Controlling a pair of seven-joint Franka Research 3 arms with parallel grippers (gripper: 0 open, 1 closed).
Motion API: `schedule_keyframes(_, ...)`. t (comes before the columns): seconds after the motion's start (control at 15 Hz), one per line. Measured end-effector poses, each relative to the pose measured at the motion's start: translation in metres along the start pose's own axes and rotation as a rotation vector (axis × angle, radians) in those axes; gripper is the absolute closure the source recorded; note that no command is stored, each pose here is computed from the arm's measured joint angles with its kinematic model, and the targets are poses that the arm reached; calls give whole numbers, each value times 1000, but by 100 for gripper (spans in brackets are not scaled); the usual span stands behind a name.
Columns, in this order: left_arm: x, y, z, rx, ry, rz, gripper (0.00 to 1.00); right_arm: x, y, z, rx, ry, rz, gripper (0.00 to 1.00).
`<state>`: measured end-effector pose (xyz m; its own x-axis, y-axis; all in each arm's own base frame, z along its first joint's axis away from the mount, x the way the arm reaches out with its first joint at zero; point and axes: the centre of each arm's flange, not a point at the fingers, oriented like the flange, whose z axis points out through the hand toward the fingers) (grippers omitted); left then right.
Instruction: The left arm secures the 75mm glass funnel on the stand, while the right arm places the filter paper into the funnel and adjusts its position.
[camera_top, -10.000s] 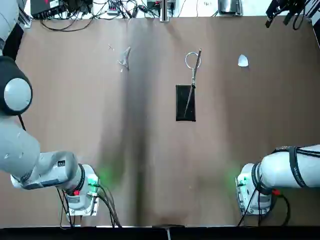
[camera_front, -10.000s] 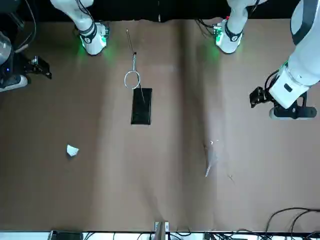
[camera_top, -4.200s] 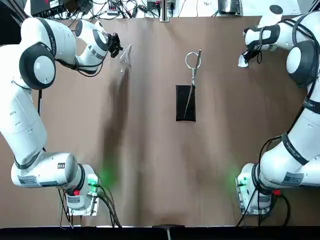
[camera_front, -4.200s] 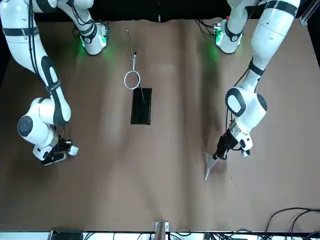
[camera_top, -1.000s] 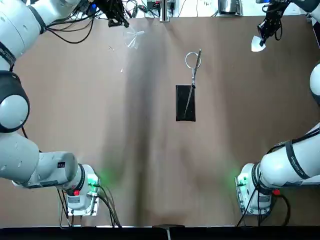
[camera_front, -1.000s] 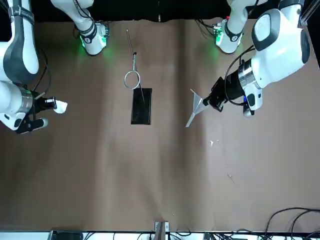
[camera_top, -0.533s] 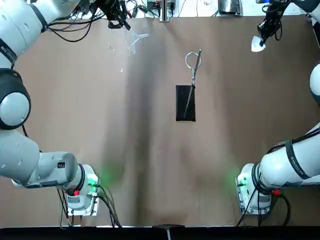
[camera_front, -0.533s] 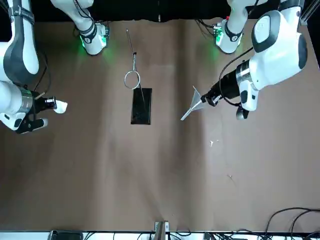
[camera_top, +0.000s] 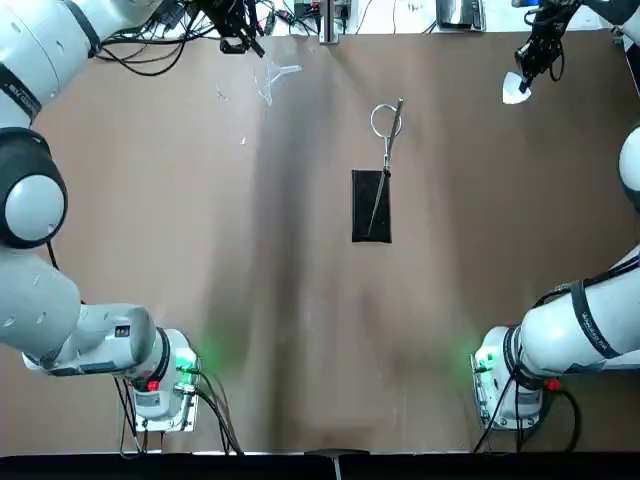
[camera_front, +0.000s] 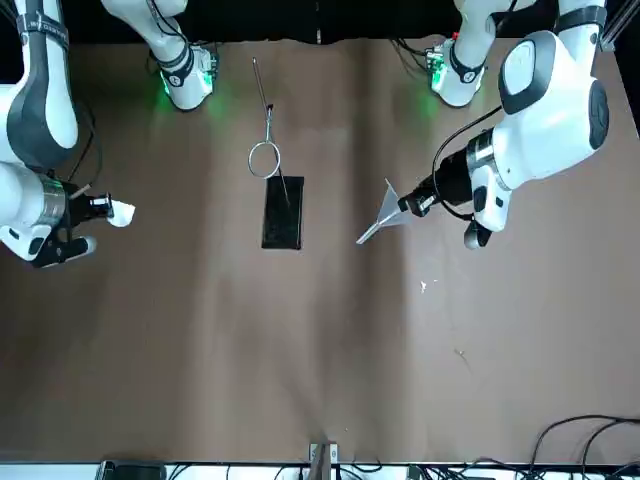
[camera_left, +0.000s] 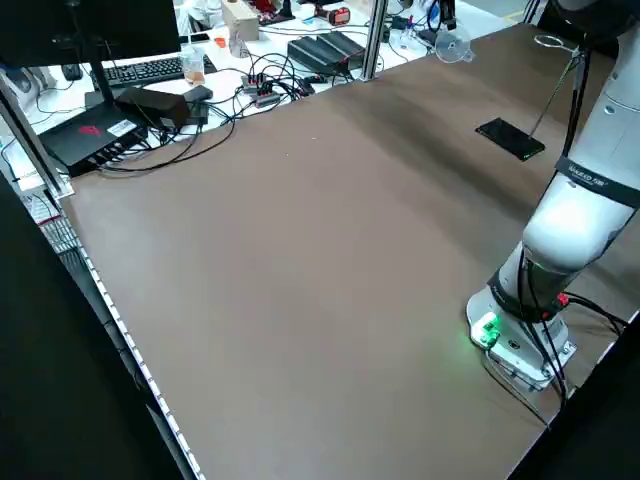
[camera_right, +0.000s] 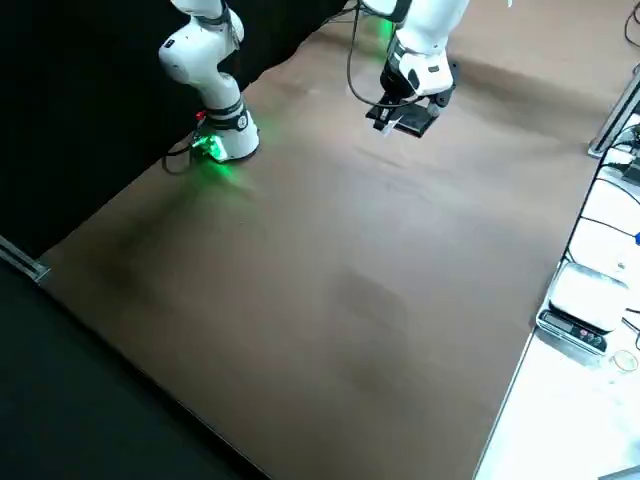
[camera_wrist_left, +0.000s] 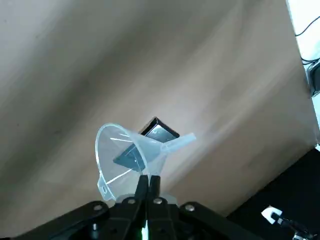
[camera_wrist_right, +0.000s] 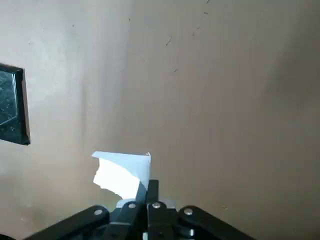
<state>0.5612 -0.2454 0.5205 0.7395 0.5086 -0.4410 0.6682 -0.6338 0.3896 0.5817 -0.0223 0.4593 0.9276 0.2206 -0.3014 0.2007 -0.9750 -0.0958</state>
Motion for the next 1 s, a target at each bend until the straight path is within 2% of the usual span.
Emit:
schedule_keyframes(0.13, 0, -1, 2, 37, 36, 49, 97, 0, 0, 0, 0, 0, 0, 99)
schedule_keyframes(0.33, -8, 1, 8, 105, 88, 230, 97, 0, 0, 0, 0, 0, 0, 99)
schedule_keyframes(0.53, -11, 4, 7, 117, 93, 353, 98, 0, 0, 0, 0, 0, 0, 99)
schedule_keyframes(0.8, -11, 4, 7, 131, 77, 614, 98, 0, 0, 0, 0, 0, 0, 99)
schedule_keyframes(1.0, -11, 5, 14, 139, 59, 710, 98, 0, 0, 0, 0, 0, 0, 99)
